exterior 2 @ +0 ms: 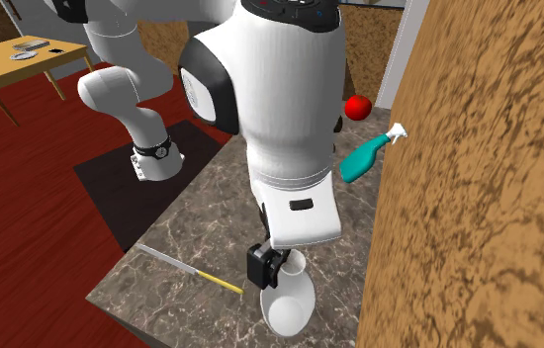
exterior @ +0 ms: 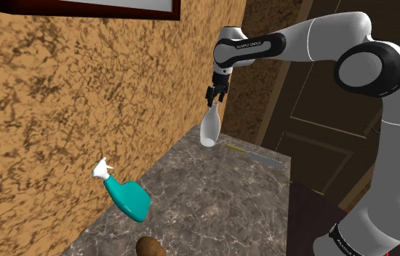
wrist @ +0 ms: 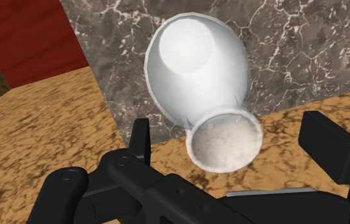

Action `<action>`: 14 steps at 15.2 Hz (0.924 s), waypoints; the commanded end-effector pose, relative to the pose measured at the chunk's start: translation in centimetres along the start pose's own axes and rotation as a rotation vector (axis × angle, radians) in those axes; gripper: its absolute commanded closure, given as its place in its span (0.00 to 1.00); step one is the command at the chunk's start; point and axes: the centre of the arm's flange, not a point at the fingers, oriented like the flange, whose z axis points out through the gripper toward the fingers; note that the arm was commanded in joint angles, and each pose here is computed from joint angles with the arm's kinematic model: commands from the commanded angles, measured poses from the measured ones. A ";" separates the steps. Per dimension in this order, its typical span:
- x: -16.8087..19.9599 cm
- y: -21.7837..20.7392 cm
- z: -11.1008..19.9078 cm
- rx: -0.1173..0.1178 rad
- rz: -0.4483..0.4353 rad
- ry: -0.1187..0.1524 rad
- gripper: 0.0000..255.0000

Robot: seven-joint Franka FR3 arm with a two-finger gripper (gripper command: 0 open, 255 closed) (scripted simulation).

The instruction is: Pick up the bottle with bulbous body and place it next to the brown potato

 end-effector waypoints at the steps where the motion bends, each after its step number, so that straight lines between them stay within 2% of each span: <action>1: 0.2 0.0 1.1 0.000 0.000 0.001 0.00; 5: 0.2 0.0 3.0 0.000 0.000 0.001 0.00; 12: 0.2 0.0 3.0 0.000 0.000 0.001 0.00; 13: 0.2 0.0 3.0 0.000 0.000 0.001 1.00; 14: 0.2 0.0 3.0 0.000 0.000 0.001 1.00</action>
